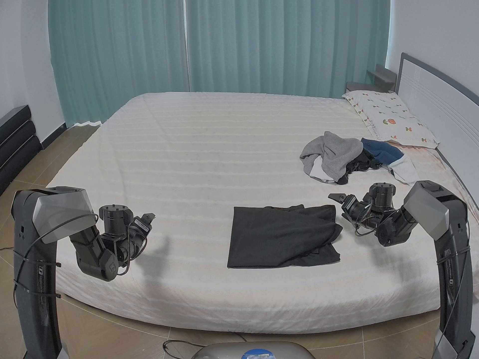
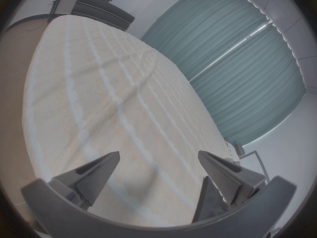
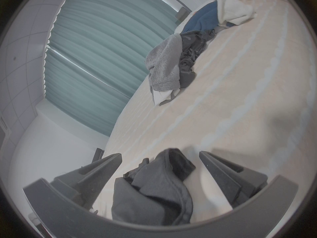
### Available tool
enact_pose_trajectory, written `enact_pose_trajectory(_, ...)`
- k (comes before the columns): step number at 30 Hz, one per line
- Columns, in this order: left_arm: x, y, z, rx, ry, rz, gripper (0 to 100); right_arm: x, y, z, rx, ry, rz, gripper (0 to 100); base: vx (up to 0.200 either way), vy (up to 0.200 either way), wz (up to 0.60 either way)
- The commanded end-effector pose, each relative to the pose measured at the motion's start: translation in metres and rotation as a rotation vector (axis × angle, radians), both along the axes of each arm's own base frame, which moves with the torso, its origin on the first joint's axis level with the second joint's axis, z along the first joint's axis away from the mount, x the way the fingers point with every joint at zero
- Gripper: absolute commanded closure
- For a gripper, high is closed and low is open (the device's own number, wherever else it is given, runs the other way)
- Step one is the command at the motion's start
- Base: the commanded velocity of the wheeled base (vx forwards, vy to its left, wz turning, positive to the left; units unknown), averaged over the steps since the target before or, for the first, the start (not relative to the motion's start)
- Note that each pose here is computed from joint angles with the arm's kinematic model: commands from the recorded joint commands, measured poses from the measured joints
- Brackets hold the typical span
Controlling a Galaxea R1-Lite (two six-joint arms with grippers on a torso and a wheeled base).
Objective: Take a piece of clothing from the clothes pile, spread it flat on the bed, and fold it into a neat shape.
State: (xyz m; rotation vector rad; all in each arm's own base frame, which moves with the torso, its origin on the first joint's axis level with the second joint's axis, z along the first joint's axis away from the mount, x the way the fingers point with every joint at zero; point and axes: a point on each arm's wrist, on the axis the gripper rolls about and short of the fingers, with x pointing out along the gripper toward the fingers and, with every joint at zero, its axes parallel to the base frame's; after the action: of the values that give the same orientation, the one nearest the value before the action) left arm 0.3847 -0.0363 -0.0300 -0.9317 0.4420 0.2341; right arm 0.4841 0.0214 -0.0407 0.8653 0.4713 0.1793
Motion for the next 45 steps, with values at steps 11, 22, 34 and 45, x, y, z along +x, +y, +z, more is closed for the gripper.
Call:
enact_pose_trajectory(11, 0.000, -0.003, -0.001, 0.002, 0.001, -0.007, 0, -0.080, 0.020, 0.016, -0.090, 0.061, 0.117, 0, 0.000, 0.000, 0.00)
enact_pose_trajectory(22, 0.000, -0.005, -0.002, 0.002, 0.002, -0.012, 0, -0.102, 0.021, -0.008, -0.212, 0.044, 0.222, 0, 0.000, 0.000, 0.00)
enact_pose_trajectory(34, 0.003, -0.005, -0.010, 0.049, -0.037, 0.006, 0, -0.085, 0.027, -0.027, -0.281, -0.024, 0.246, 0, 0.000, 0.000, 0.00)
enact_pose_trajectory(45, 0.003, -0.005, -0.010, 0.050, -0.036, 0.006, 0, -0.087, 0.011, -0.026, -0.263, -0.066, 0.206, 100, 0.000, 0.000, 0.00)
